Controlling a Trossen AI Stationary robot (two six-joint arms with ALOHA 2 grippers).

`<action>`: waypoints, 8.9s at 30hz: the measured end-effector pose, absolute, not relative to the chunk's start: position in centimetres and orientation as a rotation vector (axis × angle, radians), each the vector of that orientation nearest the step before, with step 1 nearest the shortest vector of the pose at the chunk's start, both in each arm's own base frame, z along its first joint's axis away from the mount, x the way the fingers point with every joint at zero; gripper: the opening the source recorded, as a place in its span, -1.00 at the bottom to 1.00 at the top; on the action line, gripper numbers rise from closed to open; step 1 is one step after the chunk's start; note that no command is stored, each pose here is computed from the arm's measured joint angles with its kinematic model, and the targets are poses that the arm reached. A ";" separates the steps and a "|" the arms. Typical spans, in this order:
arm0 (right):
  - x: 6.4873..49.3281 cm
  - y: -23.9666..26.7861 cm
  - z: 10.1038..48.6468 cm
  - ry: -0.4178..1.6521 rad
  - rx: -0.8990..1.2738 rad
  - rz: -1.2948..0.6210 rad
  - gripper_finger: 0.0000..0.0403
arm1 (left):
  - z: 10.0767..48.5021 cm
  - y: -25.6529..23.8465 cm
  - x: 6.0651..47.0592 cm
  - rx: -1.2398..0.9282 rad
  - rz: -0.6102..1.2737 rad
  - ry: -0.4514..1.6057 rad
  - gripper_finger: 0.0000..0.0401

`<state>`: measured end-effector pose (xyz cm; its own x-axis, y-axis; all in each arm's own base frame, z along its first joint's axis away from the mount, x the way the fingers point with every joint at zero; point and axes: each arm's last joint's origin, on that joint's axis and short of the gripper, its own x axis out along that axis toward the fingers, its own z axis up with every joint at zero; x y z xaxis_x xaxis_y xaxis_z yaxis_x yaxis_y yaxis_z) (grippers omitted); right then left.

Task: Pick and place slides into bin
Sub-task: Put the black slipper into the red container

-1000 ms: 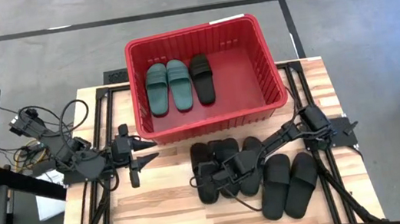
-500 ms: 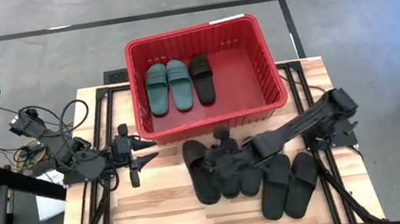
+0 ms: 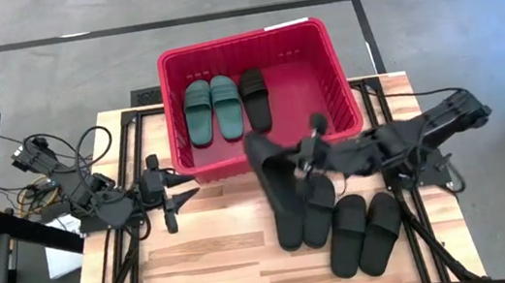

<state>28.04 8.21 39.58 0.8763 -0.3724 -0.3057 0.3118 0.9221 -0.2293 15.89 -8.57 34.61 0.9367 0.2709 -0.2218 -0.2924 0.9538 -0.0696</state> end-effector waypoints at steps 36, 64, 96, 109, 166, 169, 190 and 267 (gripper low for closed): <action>24.9 -19.2 34.5 0.993 -0.479 -0.507 -0.98 | 34.6 -1.6 19.3 -0.074 1.041 0.075 -0.29; 28.6 -27.1 24.8 1.132 -0.492 -0.418 -0.96 | 34.3 4.2 19.7 -0.010 0.977 0.229 -0.29; 28.4 -28.7 23.0 1.094 -0.488 -0.318 -0.91 | 34.3 4.2 19.7 -0.039 0.981 0.214 -0.29; 29.0 -29.7 21.3 1.101 -0.512 -0.336 -0.92 | 34.3 4.2 19.7 -0.050 0.977 0.209 -0.29; 28.9 -30.4 20.5 1.083 -0.532 -0.282 -0.61 | 34.3 4.2 19.8 -0.099 0.944 0.192 -0.29; 28.9 -30.4 20.5 1.081 -0.523 -0.286 -0.54 | 34.3 4.1 19.8 -0.100 0.939 0.193 -0.29; 28.6 -30.1 20.2 1.065 -0.382 -0.283 -0.31 | 34.3 4.1 19.8 -0.101 0.939 0.193 -0.29; 30.4 -20.5 35.6 1.098 -0.115 -0.146 -0.23 | 34.5 3.7 20.3 -0.248 0.720 0.154 -0.29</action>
<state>30.39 -20.46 35.65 0.4473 -0.1750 -0.8771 0.0608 0.9844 -0.1654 20.33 3.68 34.48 0.7426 0.6312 -0.2238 -0.6675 0.7246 -0.1714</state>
